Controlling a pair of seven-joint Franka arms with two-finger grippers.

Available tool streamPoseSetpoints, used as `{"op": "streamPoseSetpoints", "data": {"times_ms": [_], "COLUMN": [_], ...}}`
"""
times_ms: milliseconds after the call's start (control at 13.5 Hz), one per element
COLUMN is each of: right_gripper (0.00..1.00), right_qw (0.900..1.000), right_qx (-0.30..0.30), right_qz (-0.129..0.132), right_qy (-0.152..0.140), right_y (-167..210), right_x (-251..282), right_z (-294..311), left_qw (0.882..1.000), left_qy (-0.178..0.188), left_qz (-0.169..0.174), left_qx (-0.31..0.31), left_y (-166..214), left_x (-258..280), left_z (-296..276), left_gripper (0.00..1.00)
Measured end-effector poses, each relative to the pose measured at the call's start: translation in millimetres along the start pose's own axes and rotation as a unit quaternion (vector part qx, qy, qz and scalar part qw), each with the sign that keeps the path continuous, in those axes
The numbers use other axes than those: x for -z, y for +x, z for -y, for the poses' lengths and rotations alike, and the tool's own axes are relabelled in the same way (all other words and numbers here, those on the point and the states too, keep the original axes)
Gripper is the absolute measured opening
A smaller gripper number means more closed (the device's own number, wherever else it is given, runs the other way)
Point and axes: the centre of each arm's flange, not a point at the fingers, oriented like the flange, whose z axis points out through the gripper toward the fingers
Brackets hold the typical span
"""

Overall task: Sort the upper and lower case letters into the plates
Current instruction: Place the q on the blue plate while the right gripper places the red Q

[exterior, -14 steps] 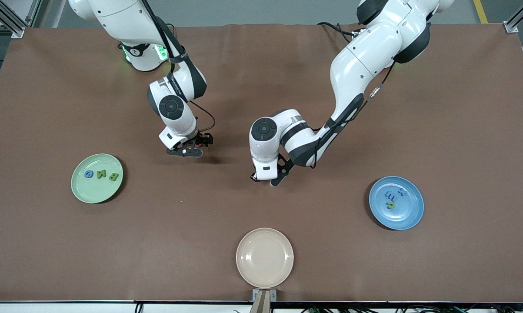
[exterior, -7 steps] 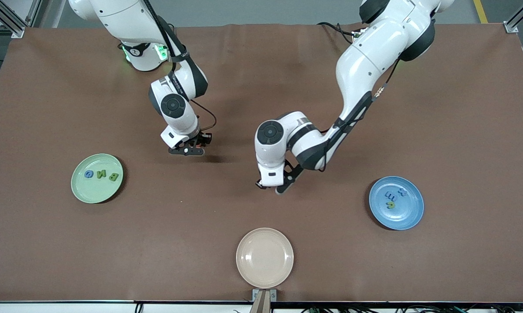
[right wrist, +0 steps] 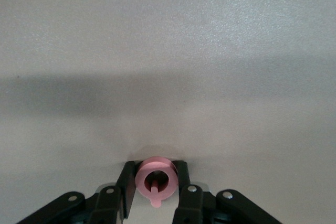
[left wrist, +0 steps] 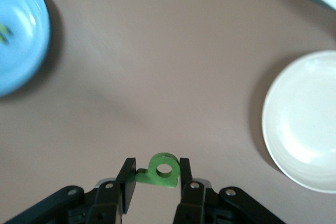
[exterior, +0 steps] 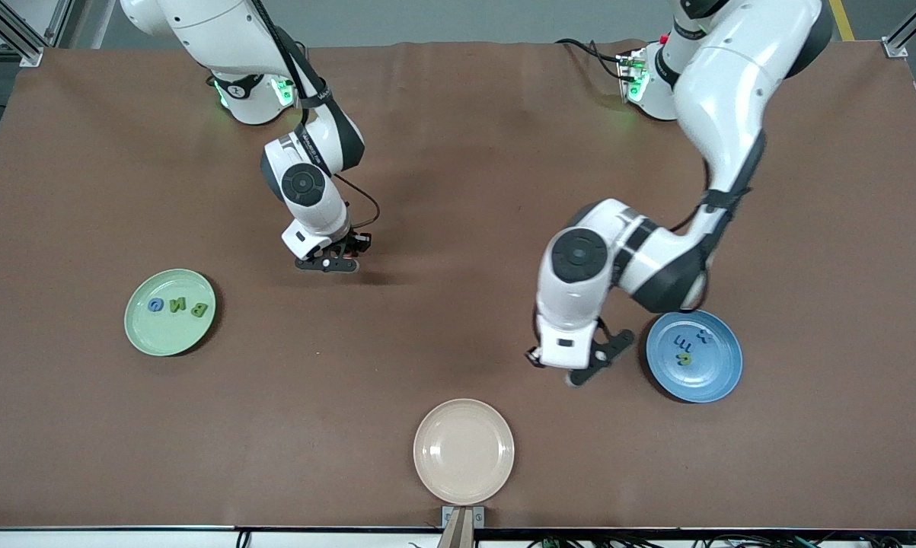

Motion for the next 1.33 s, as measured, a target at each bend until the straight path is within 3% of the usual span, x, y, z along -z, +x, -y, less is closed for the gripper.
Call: {"op": "streamPoseSetpoints", "data": {"times_ms": [148, 295, 590, 960, 1329], "right_gripper": [0.36, 0.36, 0.36, 0.36, 0.36], "right_qw": [1.000, 0.999, 0.999, 0.997, 0.998], "right_qx": [-0.003, 0.005, 0.043, 0.066, 0.056], "right_qz": [0.014, 0.032, 0.027, -0.005, -0.005], "right_qy": [-0.007, -0.011, 0.007, -0.025, -0.030], "right_y": [2.7, 20.8, 84.2, 120.0, 146.0], "right_x": [9.3, 44.4, 108.8, 100.0, 61.6], "right_z": [-3.8, -19.6, -131.0, -273.8, -350.6], "left_qw": [1.000, 0.997, 0.993, 0.987, 0.985], "left_qy": [-0.004, 0.016, 0.033, 0.037, 0.045], "left_qz": [0.007, 0.030, 0.060, 0.077, 0.103], "left_qx": [-0.023, -0.064, -0.094, -0.135, -0.128], "left_y": [37.5, 65.3, 84.2, 111.9, 129.3], "left_x": [13.9, 18.6, 12.3, 8.4, -14.1], "left_z": [23.9, 57.1, 103.1, 151.1, 194.6], "left_gripper": [0.38, 0.38, 0.38, 0.38, 0.38]}}
